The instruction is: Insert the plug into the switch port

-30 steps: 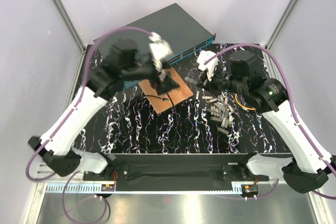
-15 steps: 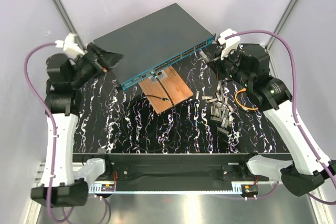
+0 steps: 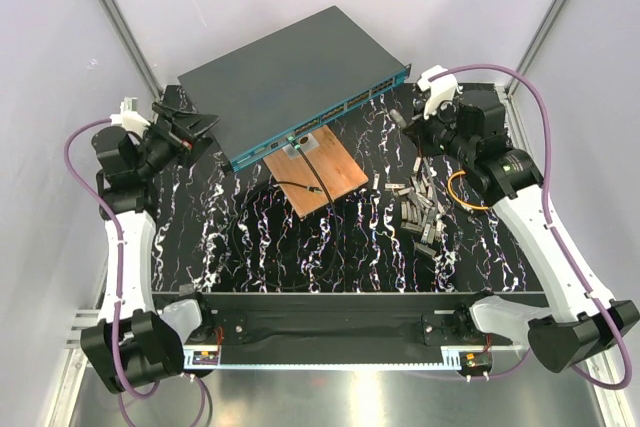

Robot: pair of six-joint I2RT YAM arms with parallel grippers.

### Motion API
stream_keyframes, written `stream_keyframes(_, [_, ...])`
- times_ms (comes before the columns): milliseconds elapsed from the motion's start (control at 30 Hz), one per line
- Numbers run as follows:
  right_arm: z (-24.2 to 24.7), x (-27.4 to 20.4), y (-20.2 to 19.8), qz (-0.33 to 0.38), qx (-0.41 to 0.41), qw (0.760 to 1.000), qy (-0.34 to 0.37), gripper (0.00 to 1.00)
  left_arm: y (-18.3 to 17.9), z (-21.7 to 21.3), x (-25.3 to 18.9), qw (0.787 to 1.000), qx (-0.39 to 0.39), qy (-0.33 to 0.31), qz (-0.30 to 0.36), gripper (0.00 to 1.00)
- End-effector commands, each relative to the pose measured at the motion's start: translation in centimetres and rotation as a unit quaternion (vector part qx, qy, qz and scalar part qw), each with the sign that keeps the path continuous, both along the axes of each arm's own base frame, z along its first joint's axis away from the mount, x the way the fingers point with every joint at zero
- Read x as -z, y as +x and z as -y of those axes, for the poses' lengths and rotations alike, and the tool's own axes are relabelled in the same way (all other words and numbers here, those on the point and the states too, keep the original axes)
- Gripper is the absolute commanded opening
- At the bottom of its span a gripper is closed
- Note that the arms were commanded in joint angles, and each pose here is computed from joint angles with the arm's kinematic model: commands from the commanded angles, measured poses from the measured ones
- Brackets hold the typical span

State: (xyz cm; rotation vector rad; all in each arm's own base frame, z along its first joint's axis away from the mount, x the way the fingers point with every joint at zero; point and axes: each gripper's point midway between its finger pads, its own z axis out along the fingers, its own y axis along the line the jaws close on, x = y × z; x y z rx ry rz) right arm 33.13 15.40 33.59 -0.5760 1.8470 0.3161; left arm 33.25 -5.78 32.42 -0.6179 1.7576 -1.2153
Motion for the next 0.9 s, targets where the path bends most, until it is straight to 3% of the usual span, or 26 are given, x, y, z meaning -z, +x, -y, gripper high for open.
stream_keyframes(0, [-0.8,-0.7,0.9,0.035,-0.033,0.999,0.003,0.00,1.0,0.4,-1.4,0.998,0.023,-0.036,0.044,0.99])
stream_keyframes(133, [-0.8,-0.7,2.3,0.058,-0.034,0.998,0.004,0.00,1.8,0.7,-1.2,0.996,0.033,-0.068,0.056,0.99])
stream_keyframes(500, [-2.0,-0.6,6.2,0.074,-0.035,0.997,0.003,0.00,2.6,1.5,-0.6,0.995,0.031,-0.078,0.055,0.83])
stream_keyframes(600, [-1.9,-0.8,7.6,0.073,-0.017,0.997,0.002,0.00,2.8,1.9,-0.5,0.995,0.033,-0.085,0.051,0.73])
stream_keyframes(867, [-1.5,-1.6,9.0,0.065,0.006,0.998,-0.004,0.00,2.8,2.6,-0.2,0.994,0.038,-0.084,0.052,0.31])
